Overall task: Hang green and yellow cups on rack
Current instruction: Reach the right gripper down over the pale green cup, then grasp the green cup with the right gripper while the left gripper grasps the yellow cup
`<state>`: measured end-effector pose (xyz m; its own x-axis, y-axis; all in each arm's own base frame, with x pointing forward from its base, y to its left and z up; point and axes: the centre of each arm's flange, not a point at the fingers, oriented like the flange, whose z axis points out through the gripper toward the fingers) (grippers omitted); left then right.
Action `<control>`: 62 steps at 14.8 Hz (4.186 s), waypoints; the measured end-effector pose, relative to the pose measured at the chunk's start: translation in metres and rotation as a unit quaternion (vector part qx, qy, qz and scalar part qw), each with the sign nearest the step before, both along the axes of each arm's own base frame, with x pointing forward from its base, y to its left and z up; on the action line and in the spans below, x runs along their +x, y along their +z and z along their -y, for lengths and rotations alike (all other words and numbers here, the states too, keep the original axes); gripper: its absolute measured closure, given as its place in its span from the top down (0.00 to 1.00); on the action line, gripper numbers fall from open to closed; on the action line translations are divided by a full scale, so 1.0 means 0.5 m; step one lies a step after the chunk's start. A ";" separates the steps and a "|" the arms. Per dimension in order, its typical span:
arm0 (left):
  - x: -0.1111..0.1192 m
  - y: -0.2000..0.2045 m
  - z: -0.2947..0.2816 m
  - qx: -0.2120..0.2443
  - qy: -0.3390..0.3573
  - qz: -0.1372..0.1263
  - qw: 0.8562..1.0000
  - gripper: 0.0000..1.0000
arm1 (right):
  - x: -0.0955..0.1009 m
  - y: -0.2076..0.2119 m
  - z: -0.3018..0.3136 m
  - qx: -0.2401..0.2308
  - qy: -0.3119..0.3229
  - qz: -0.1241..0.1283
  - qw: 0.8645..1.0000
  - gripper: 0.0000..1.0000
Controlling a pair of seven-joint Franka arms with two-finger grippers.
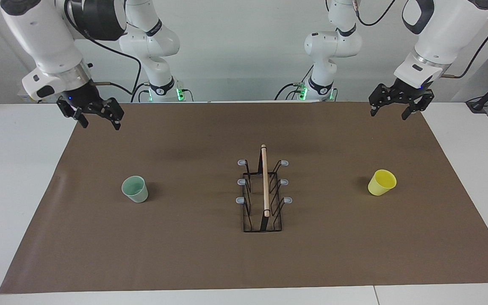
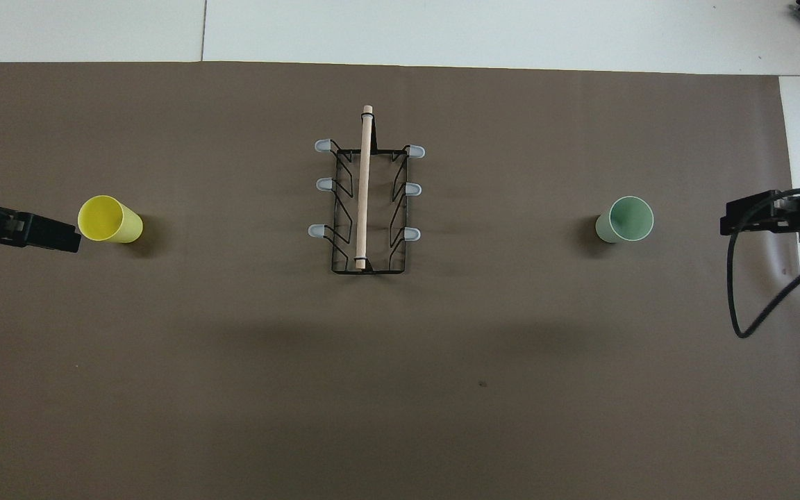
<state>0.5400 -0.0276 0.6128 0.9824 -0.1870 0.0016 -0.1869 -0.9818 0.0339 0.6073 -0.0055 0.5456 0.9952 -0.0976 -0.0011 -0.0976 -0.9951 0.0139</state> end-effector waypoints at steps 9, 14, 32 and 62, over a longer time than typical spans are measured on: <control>0.135 -0.140 -0.151 -0.035 0.153 -0.044 0.987 0.94 | 0.184 -0.241 -0.109 -0.018 0.063 -0.049 0.997 1.00; 0.183 -0.221 -0.220 -0.078 0.341 -0.072 0.934 0.92 | 0.162 -0.345 -0.199 -0.088 0.223 -0.138 0.961 1.00; 0.245 -0.561 -0.490 -0.191 0.796 -0.194 0.541 1.00 | 0.040 -0.545 -0.320 -0.325 0.625 -0.271 0.655 1.00; 0.022 -0.737 -0.331 -0.410 0.732 -0.263 0.477 0.95 | 0.029 -0.558 -0.238 -0.314 0.611 -0.200 0.699 0.70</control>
